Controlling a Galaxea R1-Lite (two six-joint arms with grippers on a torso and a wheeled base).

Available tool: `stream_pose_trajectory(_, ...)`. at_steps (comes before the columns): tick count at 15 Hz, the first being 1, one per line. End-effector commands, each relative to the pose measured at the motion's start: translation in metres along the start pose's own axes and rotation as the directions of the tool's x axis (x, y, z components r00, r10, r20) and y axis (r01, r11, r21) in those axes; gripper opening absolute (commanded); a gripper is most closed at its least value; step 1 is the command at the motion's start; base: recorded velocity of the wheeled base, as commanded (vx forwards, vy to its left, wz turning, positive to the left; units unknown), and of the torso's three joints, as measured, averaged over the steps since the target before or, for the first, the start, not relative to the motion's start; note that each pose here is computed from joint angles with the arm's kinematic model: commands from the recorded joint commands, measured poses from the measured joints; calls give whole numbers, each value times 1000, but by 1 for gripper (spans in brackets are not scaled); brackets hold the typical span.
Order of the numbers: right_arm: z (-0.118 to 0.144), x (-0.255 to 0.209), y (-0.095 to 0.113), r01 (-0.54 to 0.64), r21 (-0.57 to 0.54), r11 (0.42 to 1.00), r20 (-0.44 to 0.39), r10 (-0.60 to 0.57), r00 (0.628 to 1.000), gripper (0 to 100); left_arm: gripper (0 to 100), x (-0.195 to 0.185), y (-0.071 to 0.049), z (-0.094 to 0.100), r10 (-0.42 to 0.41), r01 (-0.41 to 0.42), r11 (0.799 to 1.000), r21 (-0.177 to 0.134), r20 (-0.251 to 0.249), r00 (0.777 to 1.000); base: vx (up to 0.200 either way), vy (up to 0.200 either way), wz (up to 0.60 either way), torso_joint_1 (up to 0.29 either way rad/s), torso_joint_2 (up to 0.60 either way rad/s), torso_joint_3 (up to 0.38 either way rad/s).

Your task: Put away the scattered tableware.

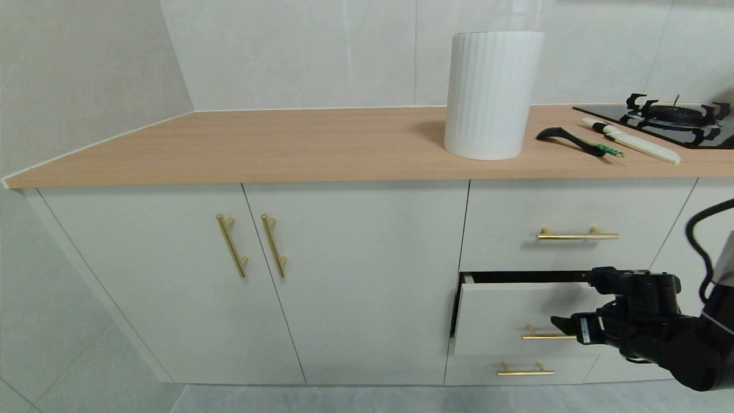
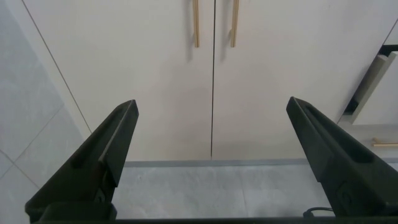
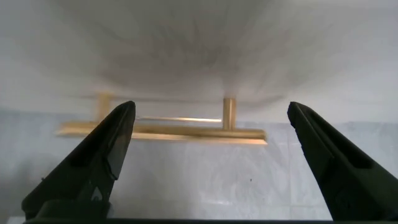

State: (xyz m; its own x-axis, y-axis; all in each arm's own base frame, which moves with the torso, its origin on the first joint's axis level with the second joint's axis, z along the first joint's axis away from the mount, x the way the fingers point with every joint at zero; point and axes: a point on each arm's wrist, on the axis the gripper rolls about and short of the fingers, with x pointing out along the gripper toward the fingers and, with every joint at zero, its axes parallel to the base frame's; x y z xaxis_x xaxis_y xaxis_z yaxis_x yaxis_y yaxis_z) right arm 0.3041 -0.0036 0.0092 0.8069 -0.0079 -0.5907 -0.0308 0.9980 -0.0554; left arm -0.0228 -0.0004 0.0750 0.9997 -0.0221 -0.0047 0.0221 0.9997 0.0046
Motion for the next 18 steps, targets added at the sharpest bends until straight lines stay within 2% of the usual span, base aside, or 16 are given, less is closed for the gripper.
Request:
stream_pose_trajectory(1, 43, -86, 1, -54, -15, 998, 126, 55, 991, 100, 100, 0, 0, 0, -1, 1, 1000, 0, 0, 1000, 0, 0, 0, 0, 0, 0)
stream_pose_trajectory(3, 61, -127, 13, -108, -46, 993, 139, 114, 984, 100, 100, 0, 0, 0, -1, 1, 1000, 0, 0, 1000, 0, 0, 0, 0, 0, 0)
stream_pose_trajectory(5, 71, -137, 19, -131, -59, 990, 108, 137, 985, 100, 100, 0, 0, 0, -1, 1, 1000, 0, 0, 1000, 0, 0, 0, 0, 0, 0)
stream_pose_trajectory(9, 89, -109, 30, -145, -66, 987, 90, 151, 984, 100, 100, 0, 0, 0, 1, -1, 1000, 0, 0, 1000, 0, 0, 0, 0, 0, 0)
stream_pose_trajectory(14, 76, -62, 33, -119, -49, 992, -18, 119, 993, 100, 100, 0, 0, 0, 1, -1, 1000, 0, 0, 1000, 0, 0, 0, 0, 0, 0)
stream_pose_trajectory(15, 76, -62, 33, -119, -49, 992, -18, 119, 993, 100, 100, 0, 0, 0, 1, -1, 1000, 0, 0, 1000, 0, 0, 0, 0, 0, 0)
stream_pose_trajectory(16, 73, -44, 34, -78, -8, 997, 8, 78, 997, 100, 100, 0, 0, 0, 1, -1, 1000, 0, 0, 1000, 0, 0, 0, 0, 0, 0)
stream_pose_trajectory(18, 72, -33, 29, -38, 4, 999, 50, 38, 998, 100, 100, 0, 0, 0, -1, 1, 1000, 0, -1, 1000, 0, 0, 0, 0, 0, 0)
